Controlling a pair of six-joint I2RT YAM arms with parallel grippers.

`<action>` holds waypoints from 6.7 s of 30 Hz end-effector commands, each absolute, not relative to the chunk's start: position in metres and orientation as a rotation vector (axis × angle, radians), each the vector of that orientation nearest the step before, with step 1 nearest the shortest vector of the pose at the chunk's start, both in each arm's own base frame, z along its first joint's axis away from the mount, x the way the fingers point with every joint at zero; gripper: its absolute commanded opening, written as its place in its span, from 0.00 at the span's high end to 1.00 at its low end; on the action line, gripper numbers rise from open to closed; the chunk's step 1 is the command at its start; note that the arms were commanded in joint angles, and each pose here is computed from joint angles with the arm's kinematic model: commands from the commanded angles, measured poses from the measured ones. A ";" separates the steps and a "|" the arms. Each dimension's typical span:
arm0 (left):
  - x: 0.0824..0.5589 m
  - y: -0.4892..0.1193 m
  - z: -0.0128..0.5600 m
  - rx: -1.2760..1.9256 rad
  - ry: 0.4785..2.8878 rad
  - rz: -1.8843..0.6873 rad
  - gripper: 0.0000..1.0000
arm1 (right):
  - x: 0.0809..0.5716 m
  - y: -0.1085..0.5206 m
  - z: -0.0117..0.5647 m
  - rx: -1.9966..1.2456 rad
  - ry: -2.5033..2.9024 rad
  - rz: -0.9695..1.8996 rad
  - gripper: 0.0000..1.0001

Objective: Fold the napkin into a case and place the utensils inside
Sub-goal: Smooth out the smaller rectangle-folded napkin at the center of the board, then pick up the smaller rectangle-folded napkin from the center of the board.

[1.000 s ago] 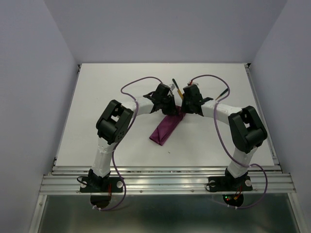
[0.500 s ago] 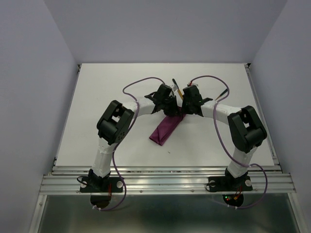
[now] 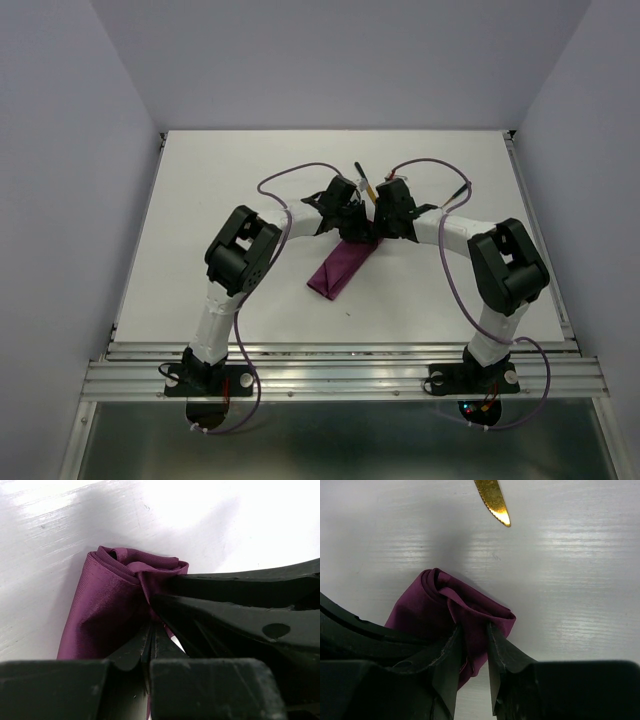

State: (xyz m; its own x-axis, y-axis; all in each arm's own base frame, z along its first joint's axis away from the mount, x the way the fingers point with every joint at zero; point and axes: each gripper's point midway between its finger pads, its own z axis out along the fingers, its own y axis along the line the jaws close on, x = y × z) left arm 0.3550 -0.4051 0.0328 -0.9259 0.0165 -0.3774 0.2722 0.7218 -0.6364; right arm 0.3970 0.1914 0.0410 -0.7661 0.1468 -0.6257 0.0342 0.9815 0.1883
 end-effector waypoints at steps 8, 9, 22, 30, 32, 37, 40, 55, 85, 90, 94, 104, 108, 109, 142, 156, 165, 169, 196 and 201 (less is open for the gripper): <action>0.364 -0.416 0.046 0.241 2.533 -1.055 1.00 | 0.392 0.191 0.048 0.106 2.418 0.211 0.76; 0.365 -0.415 0.046 0.239 2.533 -1.054 1.00 | 0.392 0.191 0.048 0.107 2.417 0.208 0.80; 0.363 -0.415 0.042 0.239 2.541 -1.051 1.00 | 0.389 0.183 0.074 0.138 2.345 0.219 0.74; 0.363 -0.415 0.041 0.236 2.542 -1.054 1.00 | 0.383 0.195 0.063 0.078 2.380 0.237 0.72; 0.363 -0.415 0.041 0.238 2.541 -1.056 1.00 | 0.384 0.195 0.060 0.073 2.386 0.233 0.70; 0.363 -0.415 0.042 0.238 2.539 -1.057 1.00 | 0.387 0.197 0.057 0.069 2.392 0.226 0.70; 0.364 -0.415 0.043 0.237 2.534 -1.059 1.00 | 0.390 0.197 0.054 0.076 2.396 0.213 0.76; 0.362 -0.417 0.044 0.225 2.529 -1.080 1.00 | 0.389 0.199 0.080 0.079 2.336 0.245 0.99; 0.362 -0.417 0.051 0.222 2.511 -1.087 1.00 | 0.387 0.220 0.064 0.069 2.384 0.315 0.81; 0.361 -0.415 0.071 0.248 2.464 -1.093 1.00 | 0.388 0.210 0.108 0.102 2.277 0.316 0.68; 0.360 -0.409 0.093 0.284 2.405 -1.079 1.00 | 0.388 0.188 0.121 0.173 2.242 0.312 0.68; 0.350 -0.399 0.115 0.319 2.382 -1.062 1.00 | 0.382 0.177 0.099 0.233 2.294 0.315 0.93; 0.350 -0.390 0.111 0.304 2.403 -1.010 1.00 | 0.389 0.183 0.091 0.216 2.313 0.321 0.98; 0.350 -0.389 0.109 0.300 2.406 -1.001 1.00 | 0.390 0.185 0.089 0.209 2.318 0.324 0.99; 0.329 -0.353 0.133 0.366 2.358 -0.699 0.63 | 0.410 0.164 0.139 0.264 2.186 0.316 0.82; 0.288 -0.368 0.093 0.661 2.349 -0.272 0.56 | 0.354 0.084 0.113 0.488 2.213 0.256 0.73; 0.280 -0.369 0.078 0.710 2.318 -0.134 0.50 | 0.351 0.085 0.105 0.488 2.242 0.270 0.73; 0.281 -0.366 0.072 0.706 2.314 -0.085 0.49 | 0.352 0.085 0.103 0.485 2.251 0.269 0.74; 0.289 -0.354 0.023 0.764 2.334 0.110 0.83 | 0.353 0.088 0.106 0.476 2.249 0.287 0.75; 0.288 -0.357 0.025 0.784 2.339 0.100 1.00 | 0.353 0.088 0.106 0.472 2.248 0.283 0.75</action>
State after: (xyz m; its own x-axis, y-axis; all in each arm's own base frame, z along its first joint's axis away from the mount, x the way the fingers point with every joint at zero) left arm 0.2863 -0.3538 0.0244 -0.6043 0.5490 -0.5774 0.5057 0.8243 0.2545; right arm 0.3461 0.0891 0.0960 -0.6299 0.4148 -0.6566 0.2477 0.9086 0.3364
